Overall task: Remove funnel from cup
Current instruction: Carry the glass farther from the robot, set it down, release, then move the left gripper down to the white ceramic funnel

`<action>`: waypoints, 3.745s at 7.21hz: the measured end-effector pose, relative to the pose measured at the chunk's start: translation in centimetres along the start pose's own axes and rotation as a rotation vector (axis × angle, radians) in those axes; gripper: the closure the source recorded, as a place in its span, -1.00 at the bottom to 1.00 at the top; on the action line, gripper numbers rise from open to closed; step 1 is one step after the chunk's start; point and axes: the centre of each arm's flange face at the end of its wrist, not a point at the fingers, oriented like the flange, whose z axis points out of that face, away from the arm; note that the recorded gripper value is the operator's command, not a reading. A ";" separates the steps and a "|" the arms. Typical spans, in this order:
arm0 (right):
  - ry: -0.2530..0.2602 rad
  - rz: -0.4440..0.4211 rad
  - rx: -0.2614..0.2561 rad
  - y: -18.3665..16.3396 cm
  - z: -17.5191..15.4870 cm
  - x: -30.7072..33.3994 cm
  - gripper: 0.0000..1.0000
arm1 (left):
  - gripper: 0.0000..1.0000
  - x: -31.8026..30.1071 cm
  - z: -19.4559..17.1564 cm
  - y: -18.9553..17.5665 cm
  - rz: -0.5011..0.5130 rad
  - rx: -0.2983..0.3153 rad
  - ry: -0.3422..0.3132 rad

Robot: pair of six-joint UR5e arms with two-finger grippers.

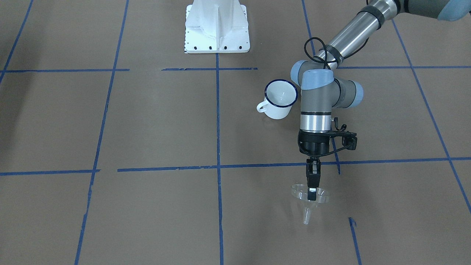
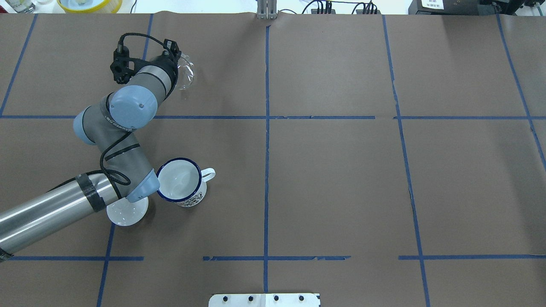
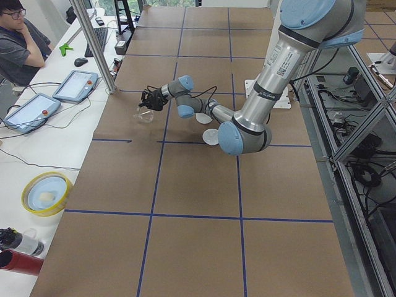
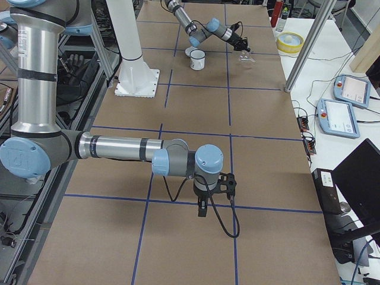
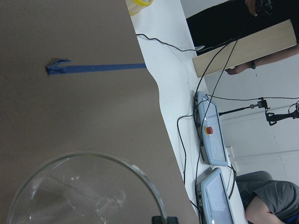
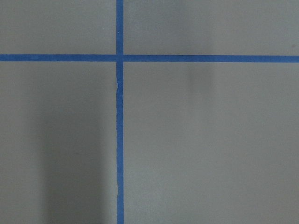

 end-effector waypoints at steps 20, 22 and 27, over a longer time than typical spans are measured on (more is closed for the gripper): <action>0.000 0.001 -0.001 0.0 0.0 0.0 -1.00 | -1.00 -10.8 -25.5 -9.1 1.074 -0.794 -0.566; 0.000 0.000 0.000 0.0 0.0 0.0 -1.00 | -0.99 -13.1 -24.1 -8.5 1.093 -0.788 -0.603; 0.000 0.000 0.000 0.0 0.0 0.0 -1.00 | -0.88 -15.4 -22.2 -5.3 1.100 -0.808 -0.635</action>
